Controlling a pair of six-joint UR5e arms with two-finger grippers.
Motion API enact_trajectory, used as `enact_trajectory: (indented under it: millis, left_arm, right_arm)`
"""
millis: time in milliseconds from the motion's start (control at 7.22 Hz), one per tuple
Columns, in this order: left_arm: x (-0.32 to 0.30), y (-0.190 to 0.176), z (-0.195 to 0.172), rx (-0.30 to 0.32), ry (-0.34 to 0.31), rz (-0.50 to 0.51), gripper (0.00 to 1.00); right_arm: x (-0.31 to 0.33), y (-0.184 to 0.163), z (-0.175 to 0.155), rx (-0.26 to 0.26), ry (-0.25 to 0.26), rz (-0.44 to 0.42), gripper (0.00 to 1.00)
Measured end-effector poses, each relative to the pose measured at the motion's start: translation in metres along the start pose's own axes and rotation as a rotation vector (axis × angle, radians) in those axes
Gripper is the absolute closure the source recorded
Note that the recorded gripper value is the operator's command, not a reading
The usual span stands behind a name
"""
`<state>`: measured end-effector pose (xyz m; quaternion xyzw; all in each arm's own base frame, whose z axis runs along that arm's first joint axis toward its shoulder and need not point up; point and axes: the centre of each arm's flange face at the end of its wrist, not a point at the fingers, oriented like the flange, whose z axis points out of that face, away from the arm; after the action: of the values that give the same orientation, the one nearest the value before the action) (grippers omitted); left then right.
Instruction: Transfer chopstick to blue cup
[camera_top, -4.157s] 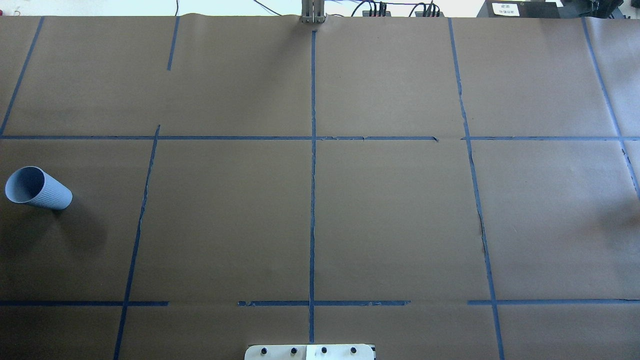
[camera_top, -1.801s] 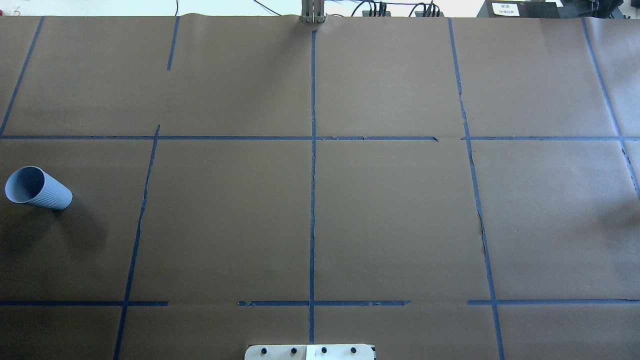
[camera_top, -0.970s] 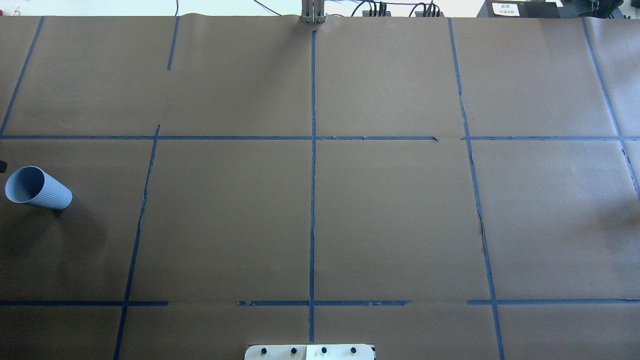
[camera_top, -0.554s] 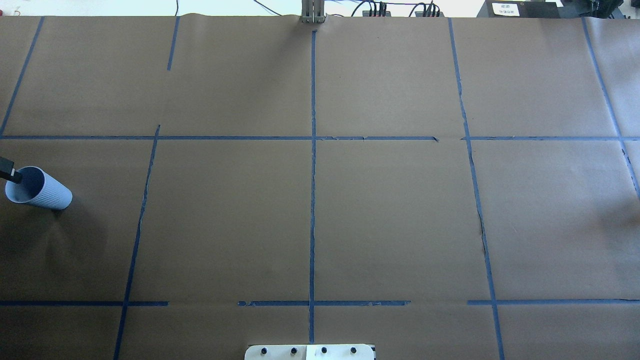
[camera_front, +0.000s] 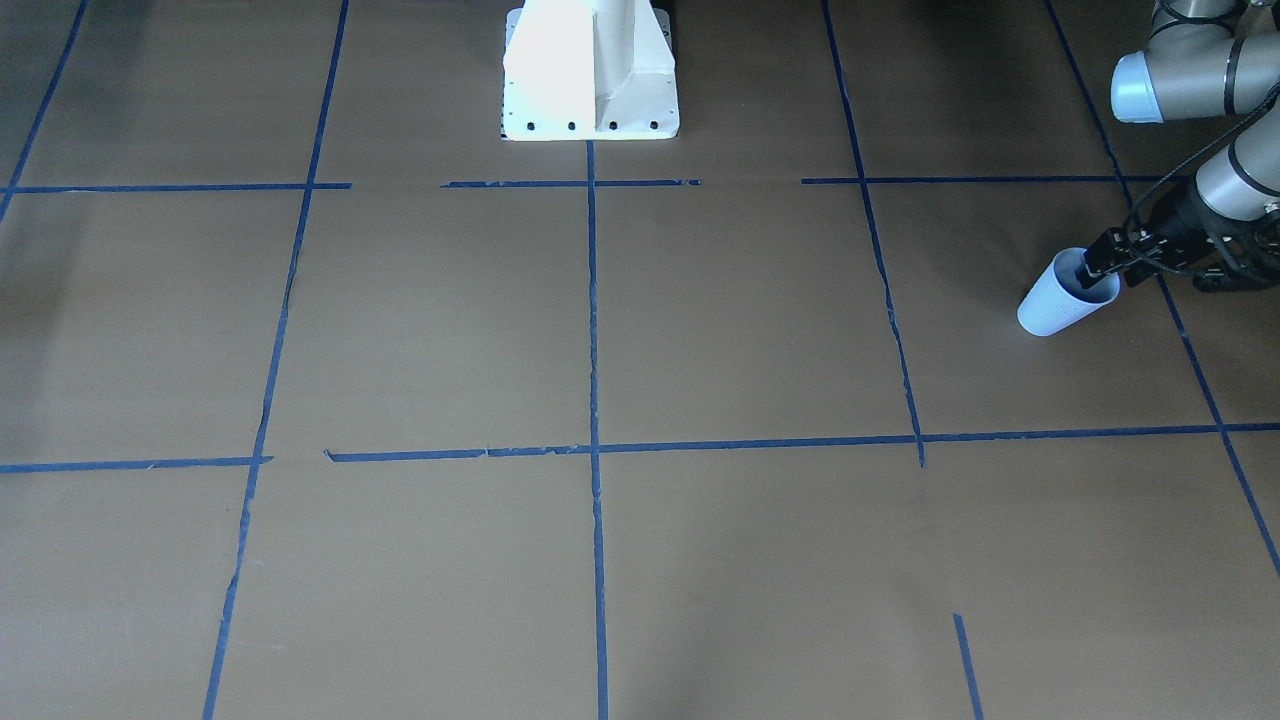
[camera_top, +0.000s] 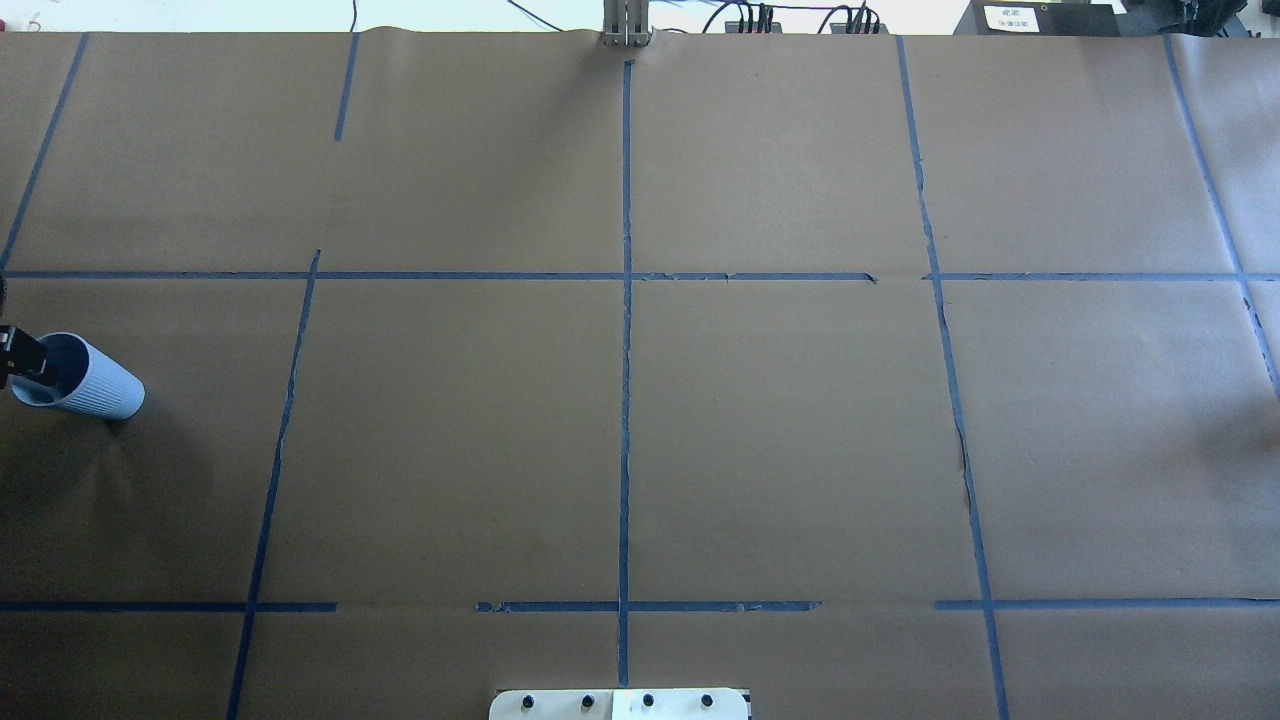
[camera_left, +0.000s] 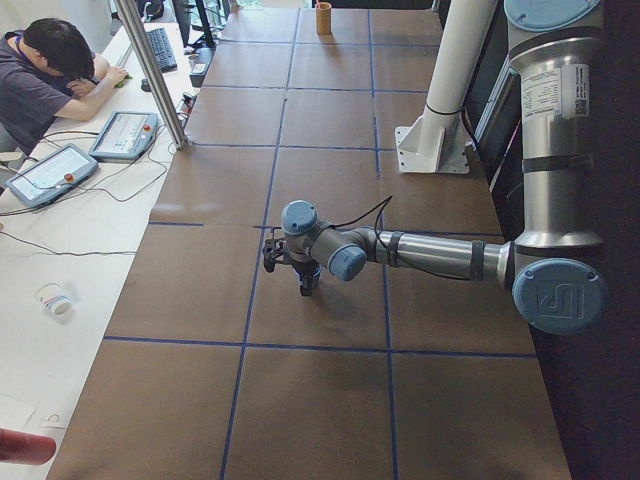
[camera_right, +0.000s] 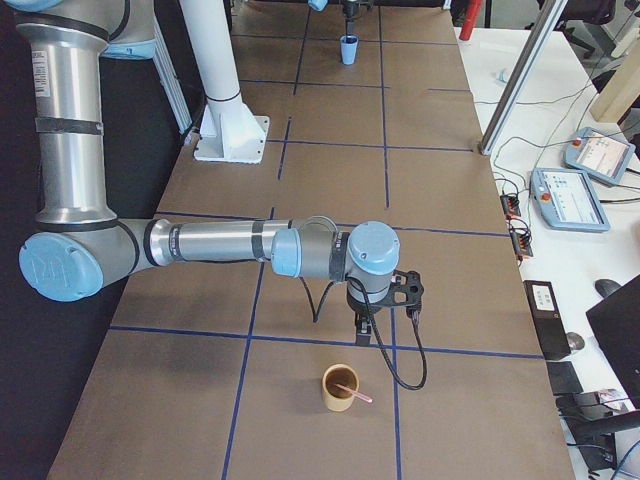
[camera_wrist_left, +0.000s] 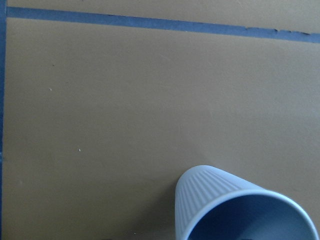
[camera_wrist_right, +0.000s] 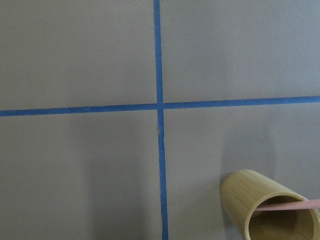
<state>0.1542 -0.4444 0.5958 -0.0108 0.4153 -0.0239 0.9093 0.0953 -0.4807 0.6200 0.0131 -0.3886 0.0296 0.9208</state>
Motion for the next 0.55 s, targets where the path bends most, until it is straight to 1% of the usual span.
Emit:
enact_trajectory:
  millis: [277,554]
  left_arm:
    - [0.0026,-0.0004,-0.0014,0.003,0.003,0.002,1.0]
    - [0.009,0.001,-0.0099,0.001,0.023,0.005,1.0]
  right_arm:
    - [-0.0002,-0.0009,-0.0007,0.001,0.001,0.0,0.0]
    - [-0.0011,-0.0023,-0.0017,0.003,0.001,-0.002,0.0]
